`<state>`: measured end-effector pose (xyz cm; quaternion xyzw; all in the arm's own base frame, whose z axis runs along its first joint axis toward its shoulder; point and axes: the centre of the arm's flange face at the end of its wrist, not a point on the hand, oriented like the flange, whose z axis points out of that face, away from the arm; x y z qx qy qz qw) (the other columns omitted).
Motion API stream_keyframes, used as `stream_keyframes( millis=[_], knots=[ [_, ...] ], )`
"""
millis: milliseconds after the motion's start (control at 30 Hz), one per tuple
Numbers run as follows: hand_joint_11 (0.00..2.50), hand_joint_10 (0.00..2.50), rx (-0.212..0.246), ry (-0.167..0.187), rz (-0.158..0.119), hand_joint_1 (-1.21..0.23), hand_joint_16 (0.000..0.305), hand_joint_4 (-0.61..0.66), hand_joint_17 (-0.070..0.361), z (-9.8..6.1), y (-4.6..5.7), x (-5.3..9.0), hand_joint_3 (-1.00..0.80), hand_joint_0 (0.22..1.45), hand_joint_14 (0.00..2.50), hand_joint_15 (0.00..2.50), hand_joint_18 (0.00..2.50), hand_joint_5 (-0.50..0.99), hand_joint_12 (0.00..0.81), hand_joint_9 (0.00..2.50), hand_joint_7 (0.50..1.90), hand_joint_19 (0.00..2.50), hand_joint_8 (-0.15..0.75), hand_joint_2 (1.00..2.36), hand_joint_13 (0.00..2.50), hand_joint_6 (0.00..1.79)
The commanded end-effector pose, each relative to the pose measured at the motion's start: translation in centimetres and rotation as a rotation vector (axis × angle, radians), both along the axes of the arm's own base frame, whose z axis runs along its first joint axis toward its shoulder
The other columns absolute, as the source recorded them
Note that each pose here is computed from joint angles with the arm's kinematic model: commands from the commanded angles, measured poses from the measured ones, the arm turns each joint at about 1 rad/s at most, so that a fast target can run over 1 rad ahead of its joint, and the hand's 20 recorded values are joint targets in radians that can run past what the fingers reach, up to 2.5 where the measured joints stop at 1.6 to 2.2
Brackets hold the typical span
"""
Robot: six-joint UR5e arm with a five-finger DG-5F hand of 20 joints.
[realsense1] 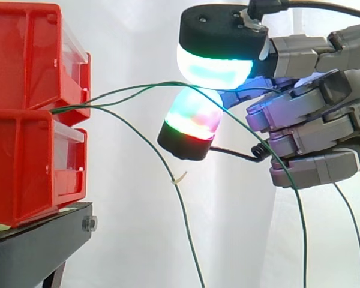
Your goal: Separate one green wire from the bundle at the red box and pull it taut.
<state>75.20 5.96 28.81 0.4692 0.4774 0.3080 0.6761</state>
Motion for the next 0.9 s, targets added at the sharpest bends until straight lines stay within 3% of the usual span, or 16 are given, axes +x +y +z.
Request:
stream_keyframes(
  millis=[0, 300, 467, 500, 533, 567, 600, 633, 667, 700, 800, 833, 867],
  knots=[
    [1.74, 2.5, 0.005, -0.001, 0.0, -0.74, 0.052, 0.26, 0.116, -0.1, 0.06, -0.01, -0.25, 0.6, 2.5, 0.6, 2.22, -0.21, 0.437, 1.42, 1.09, 1.73, 0.397, 1.02, 1.76, 0.87],
    [1.48, 2.5, 0.008, 0.0, -0.001, -0.75, 0.052, 0.23, 0.117, -0.01, -0.07, -0.04, -0.15, 0.6, 2.5, 0.61, 2.17, -0.21, 0.436, 1.41, 1.08, 1.76, 0.376, 1.03, 1.73, 0.88],
    [1.48, 2.5, 0.02, -0.006, 0.0, -0.74, 0.053, 0.21, 0.12, 0.06, -0.06, -0.01, -0.09, 0.59, 2.5, 0.7, 2.05, -0.2, 0.429, 1.44, 1.1, 1.72, 0.368, 1.03, 1.69, 0.88],
    [1.52, 2.35, 0.02, -0.002, 0.002, -0.74, 0.053, 0.21, 0.119, -0.04, 0.04, -0.08, -0.08, 0.59, 2.24, 0.77, 2.04, -0.2, 0.418, 1.45, 1.1, 1.71, 0.36, 1.03, 1.71, 0.88],
    [1.61, 1.89, 0.02, -0.002, 0.002, -0.74, 0.054, 0.2, 0.121, 0.01, 0.04, -0.06, -0.07, 0.59, 1.92, 0.88, 1.99, -0.19, 0.416, 1.45, 1.13, 1.7, 0.364, 1.03, 1.71, 0.88],
    [1.65, 1.6, 0.019, 0.002, 0.002, -0.74, 0.054, 0.19, 0.122, -0.02, -0.07, -0.09, -0.07, 0.6, 1.72, 0.96, 1.97, -0.19, 0.413, 1.48, 1.14, 1.69, 0.365, 1.03, 1.72, 0.88],
    [1.76, 1.09, 0.02, 0.004, 0.002, -0.74, 0.056, 0.19, 0.125, -0.11, -0.09, -0.13, -0.07, 0.6, 0.89, 1.33, 1.89, -0.19, 0.416, 1.5, 1.15, 1.65, 0.357, 1.03, 1.72, 0.88],
    [1.76, 1.0, 0.022, 0.006, 0.002, -0.74, 0.054, 0.19, 0.122, -0.08, 0.01, -0.15, -0.07, 0.6, 0.48, 1.52, 1.85, -0.19, 0.42, 1.51, 1.15, 1.67, 0.347, 1.03, 1.71, 0.88],
    [1.81, 0.72, 0.027, 0.007, 0.003, -0.74, 0.054, 0.19, 0.122, -0.01, -0.01, -0.21, -0.08, 0.6, 0.0, 1.69, 1.82, -0.19, 0.425, 1.51, 1.16, 1.66, 0.337, 1.03, 1.71, 0.88],
    [1.97, 0.0, 0.028, 0.009, 0.002, -0.73, 0.053, 0.18, 0.12, -0.04, -0.13, -0.23, -0.08, 0.6, 0.02, 1.45, 1.74, -0.18, 0.439, 1.54, 1.18, 1.61, 0.335, 1.03, 1.56, 0.88],
    [1.44, 0.03, 0.037, 0.017, 0.004, -0.72, 0.054, 0.14, 0.122, 0.0, -0.07, -0.37, -0.09, 0.59, 0.03, 0.93, 1.51, -0.17, 0.458, 1.36, 1.23, 1.43, 0.333, 1.03, 1.22, 0.87],
    [1.21, 0.03, 0.038, 0.02, 0.004, -0.72, 0.058, 0.11, 0.131, 0.06, -0.09, -0.44, -0.08, 0.59, 0.02, 0.74, 1.38, -0.16, 0.443, 1.29, 1.25, 1.25, 0.339, 1.02, 1.06, 0.86],
    [1.1, 0.03, 0.038, 0.023, 0.005, -0.72, 0.058, 0.1, 0.131, 0.32, -0.14, -0.56, -0.08, 0.59, 0.02, 0.67, 1.3, -0.16, 0.442, 1.26, 1.26, 1.21, 0.332, 1.02, 1.01, 0.86]
  ],
)
